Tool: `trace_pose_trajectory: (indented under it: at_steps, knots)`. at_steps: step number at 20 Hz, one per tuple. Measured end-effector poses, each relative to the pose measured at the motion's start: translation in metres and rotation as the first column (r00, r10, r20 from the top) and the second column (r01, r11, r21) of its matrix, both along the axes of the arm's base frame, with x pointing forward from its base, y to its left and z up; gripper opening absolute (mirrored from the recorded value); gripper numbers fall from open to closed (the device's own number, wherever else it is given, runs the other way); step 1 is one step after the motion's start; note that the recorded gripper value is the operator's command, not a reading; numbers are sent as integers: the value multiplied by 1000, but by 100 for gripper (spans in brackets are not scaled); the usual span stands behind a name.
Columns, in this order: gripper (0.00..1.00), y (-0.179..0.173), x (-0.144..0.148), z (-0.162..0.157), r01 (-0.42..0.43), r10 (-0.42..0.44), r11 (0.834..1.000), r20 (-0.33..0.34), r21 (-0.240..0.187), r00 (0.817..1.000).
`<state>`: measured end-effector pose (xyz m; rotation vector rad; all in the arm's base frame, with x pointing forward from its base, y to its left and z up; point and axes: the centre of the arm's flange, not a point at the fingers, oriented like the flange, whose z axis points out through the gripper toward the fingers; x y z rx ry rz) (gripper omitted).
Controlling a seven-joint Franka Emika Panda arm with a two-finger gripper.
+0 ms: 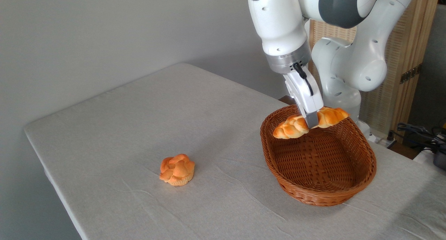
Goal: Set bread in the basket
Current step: 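Carry the braided roll over the wicker basket and lower it, then open the gripper to release the roll into the basket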
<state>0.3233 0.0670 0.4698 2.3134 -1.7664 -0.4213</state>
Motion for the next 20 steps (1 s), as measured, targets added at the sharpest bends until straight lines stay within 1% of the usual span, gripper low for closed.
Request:
trace_pose_trajectory:
  at_steps: [2, 3, 4, 5, 6, 8, 11, 14, 20]
  knots:
    - [84, -9, 2, -7, 24, -24, 1000, -20, 6, 1000]
    - [87, -14, 4, -9, 39, -39, 999, -27, 9, 999]
    - [94, -19, 5, -11, 51, -51, 999, -33, 13, 998]
    - [98, -22, 6, -12, 59, -58, 998, -36, 16, 998]
    - [100, -23, 6, -12, 62, -62, 998, -39, 17, 997]
    - [100, -24, 7, -14, 66, -65, 998, -45, 19, 997]
    - [100, -36, 9, -17, 91, -89, 996, -56, 22, 994]
    - [100, -44, 13, -21, 68, -66, 998, -70, 17, 995]
    - [100, -43, 23, -13, 53, -52, 998, -58, 18, 997]
